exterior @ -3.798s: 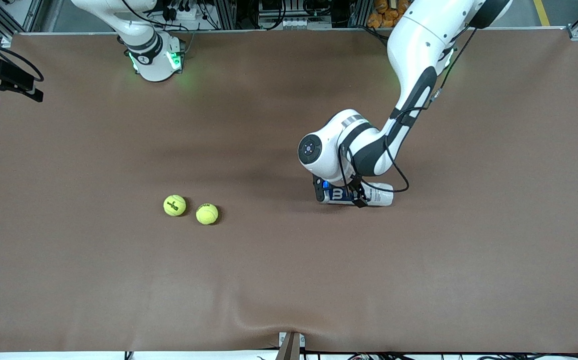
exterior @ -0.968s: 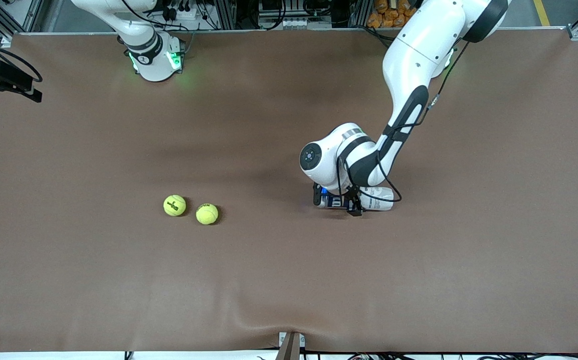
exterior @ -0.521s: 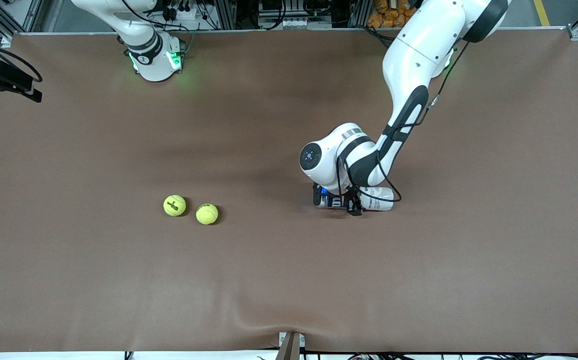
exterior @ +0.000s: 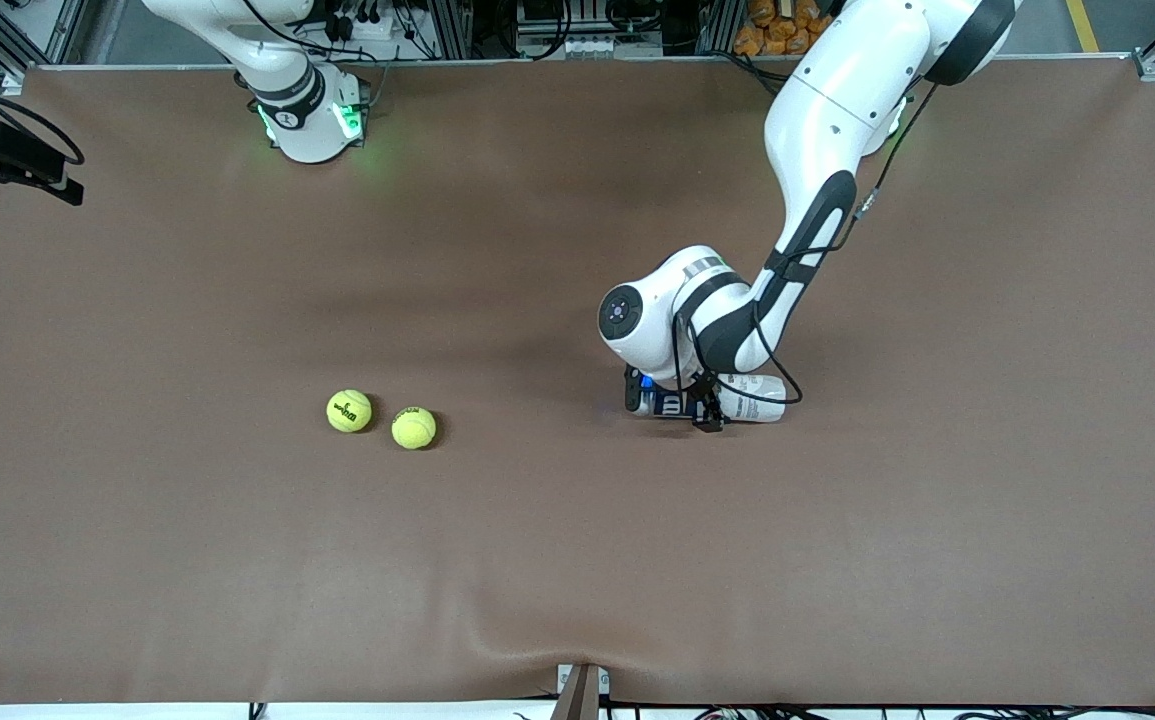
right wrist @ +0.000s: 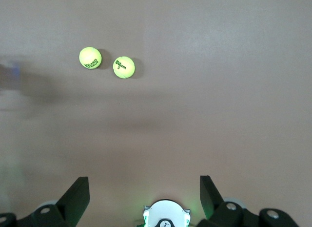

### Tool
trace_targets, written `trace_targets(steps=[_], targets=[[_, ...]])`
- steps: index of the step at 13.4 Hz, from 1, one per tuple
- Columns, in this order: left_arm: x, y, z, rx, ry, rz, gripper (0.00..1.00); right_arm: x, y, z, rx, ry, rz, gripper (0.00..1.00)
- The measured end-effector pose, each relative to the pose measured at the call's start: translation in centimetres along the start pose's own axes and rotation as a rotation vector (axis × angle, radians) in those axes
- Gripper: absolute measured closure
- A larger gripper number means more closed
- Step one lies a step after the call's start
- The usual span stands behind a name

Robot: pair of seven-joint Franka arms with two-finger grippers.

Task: Insert tennis ball vertically with right arm
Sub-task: 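Carry the upright can toward the balls while the right gripper reaches out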

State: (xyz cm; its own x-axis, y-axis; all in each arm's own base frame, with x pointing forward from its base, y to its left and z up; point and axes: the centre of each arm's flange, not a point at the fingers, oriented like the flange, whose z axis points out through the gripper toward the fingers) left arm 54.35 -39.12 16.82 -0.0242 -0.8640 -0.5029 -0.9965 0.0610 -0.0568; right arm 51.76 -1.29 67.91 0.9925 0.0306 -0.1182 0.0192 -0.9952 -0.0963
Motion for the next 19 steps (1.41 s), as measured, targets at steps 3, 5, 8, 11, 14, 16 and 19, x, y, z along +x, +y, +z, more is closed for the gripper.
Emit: trace_targets(steps=[3,5,8,11,14,16,19], targets=[[0.1,-0.2,-0.4,0.008,0.011,-0.003,0.21,0.0,0.1,0.0,-0.001,0.003,0.002,0.00],[0.1,-0.4,-0.9,0.016,0.019,-0.013,0.20,0.1,0.4,0.1,-0.014,-0.001,0.009,0.00],[0.2,-1.4,-3.3,0.042,0.059,-0.035,0.20,0.6,0.9,0.7,-0.045,-0.015,0.018,0.00],[0.2,-2.5,-6.5,0.077,0.110,-0.058,0.20,1.5,1.2,1.8,-0.051,-0.037,0.023,0.00],[0.2,-3.3,-9.1,0.086,0.167,-0.088,0.21,2.4,1.5,2.7,-0.053,-0.047,0.027,0.00],[0.0,-4.2,-11.0,0.107,0.222,-0.113,0.21,3.9,2.0,5.1,-0.060,-0.093,0.032,0.00],[0.0,-5.2,-13.7,0.137,0.356,-0.179,0.21,6.9,2.9,9.7,-0.063,-0.168,0.042,0.00]])
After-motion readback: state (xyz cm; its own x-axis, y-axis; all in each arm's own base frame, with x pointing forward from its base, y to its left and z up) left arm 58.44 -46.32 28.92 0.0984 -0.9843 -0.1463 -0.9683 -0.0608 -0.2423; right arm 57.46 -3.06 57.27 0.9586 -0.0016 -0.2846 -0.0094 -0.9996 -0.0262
